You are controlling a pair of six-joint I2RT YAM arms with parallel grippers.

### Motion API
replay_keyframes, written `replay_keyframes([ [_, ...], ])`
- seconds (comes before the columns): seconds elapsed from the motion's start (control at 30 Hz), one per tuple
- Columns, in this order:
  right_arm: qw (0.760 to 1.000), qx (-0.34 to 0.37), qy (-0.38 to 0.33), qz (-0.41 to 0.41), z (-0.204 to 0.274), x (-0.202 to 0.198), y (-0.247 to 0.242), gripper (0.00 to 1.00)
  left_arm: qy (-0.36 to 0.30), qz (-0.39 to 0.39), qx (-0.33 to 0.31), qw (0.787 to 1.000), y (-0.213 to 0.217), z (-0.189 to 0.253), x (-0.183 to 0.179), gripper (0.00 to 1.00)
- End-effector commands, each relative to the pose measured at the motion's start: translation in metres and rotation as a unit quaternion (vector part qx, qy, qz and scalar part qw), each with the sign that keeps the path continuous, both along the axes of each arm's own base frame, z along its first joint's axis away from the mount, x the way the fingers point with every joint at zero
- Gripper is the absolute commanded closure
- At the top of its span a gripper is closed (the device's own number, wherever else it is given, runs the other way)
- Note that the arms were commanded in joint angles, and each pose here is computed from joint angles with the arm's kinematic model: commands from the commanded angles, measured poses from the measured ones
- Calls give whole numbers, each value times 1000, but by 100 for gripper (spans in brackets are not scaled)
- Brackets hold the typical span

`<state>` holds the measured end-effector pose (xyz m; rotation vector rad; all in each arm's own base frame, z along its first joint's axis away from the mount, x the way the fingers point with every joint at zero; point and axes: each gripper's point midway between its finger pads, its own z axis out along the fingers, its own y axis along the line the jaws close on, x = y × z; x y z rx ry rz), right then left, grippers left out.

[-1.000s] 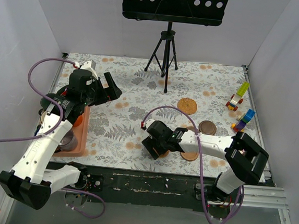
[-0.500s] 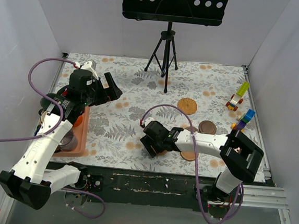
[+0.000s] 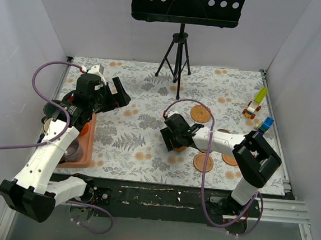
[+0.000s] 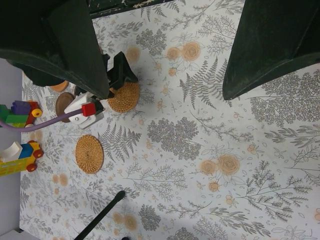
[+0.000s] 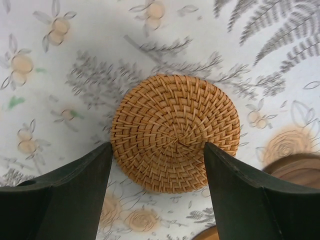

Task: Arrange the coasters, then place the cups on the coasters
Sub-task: Move the coaster to the center of the board.

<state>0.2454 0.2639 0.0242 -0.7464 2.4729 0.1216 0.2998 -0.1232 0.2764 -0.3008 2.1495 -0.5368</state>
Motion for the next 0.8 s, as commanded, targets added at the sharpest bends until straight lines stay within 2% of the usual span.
replay_keyframes([
  [0.0,997,-66,25,-33,-27,14,-40,23,-21,13,15,1000,5,10,8,2],
  [0.37,992,-74,35,-94,-28,45,-76,23,-21,22,20,999,8,10,12,2],
  [0.77,984,-81,43,-150,-29,40,-111,23,-19,15,17,1000,5,9,14,2],
])
